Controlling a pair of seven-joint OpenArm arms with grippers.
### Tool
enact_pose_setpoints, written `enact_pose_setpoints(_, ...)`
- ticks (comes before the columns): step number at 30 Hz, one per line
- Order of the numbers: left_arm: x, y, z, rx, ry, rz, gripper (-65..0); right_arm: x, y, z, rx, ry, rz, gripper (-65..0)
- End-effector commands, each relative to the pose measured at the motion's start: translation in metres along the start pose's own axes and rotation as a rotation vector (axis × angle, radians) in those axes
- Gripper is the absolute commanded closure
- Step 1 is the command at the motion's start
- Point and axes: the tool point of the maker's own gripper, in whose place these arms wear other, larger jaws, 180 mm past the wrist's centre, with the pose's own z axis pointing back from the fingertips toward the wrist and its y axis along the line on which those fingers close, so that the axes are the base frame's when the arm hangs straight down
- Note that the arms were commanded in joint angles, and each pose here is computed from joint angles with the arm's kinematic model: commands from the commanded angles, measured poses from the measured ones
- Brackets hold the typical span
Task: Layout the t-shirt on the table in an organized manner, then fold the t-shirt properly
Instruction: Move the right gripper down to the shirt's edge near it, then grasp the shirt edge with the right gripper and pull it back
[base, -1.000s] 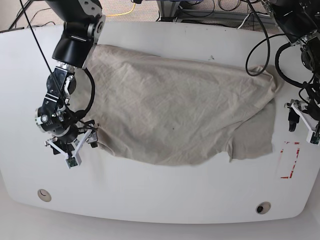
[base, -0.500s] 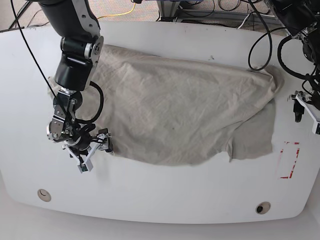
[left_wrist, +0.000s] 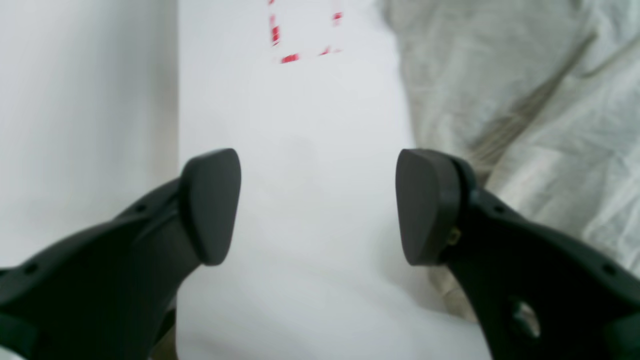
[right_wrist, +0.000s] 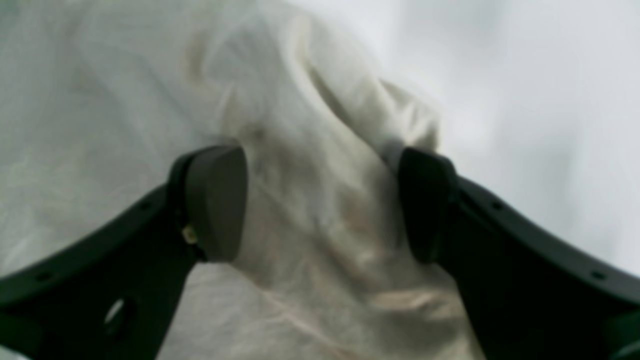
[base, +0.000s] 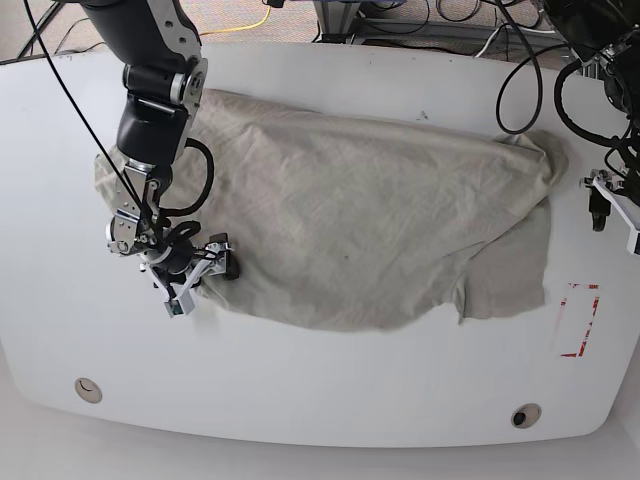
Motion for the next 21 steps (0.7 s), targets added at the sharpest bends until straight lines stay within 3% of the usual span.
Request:
enact_pose_setpoints(1, 0.015, 0.006, 0.005, 0.014, -0.051, -0.015, -45.1, 0.023, -0.012, 0.008, -0.020, -0.052, 0.019, -45.3)
enact_pose_setpoints(4, 0.013, 0.005, 0.005, 0.013, -0.046, -0.016, -45.1, 0.020, -0.013, 0.008, -0.020, -0.051, 0.017, -45.0)
enact_pose_setpoints(7, 0.013, 0.005, 0.005, 0.013, -0.046, -0.016, -45.1, 0.016, -0.012, 0.008, -0.020, -0.045, 0.015, -39.5)
enact_pose_setpoints(9, 0.013, 0.005, 0.005, 0.013, -0.046, -0.016, -45.1, 0.016, -0.012, 0.008, -0.020, -0.045, 0.015, -30.8)
enact_pose_setpoints(14, 0.012, 0.005, 0.005, 0.012, -0.044, -0.017, -45.1, 0.014, -0.023, 0.014, -0.042, -0.037, 0.024, -1.0)
enact_pose_setpoints(21, 0.012, 0.003, 0.004, 0.007, -0.044, -0.018, -45.1, -0.006, -0.040, 0.025, -0.080, -0.008, 0.024, 0.0)
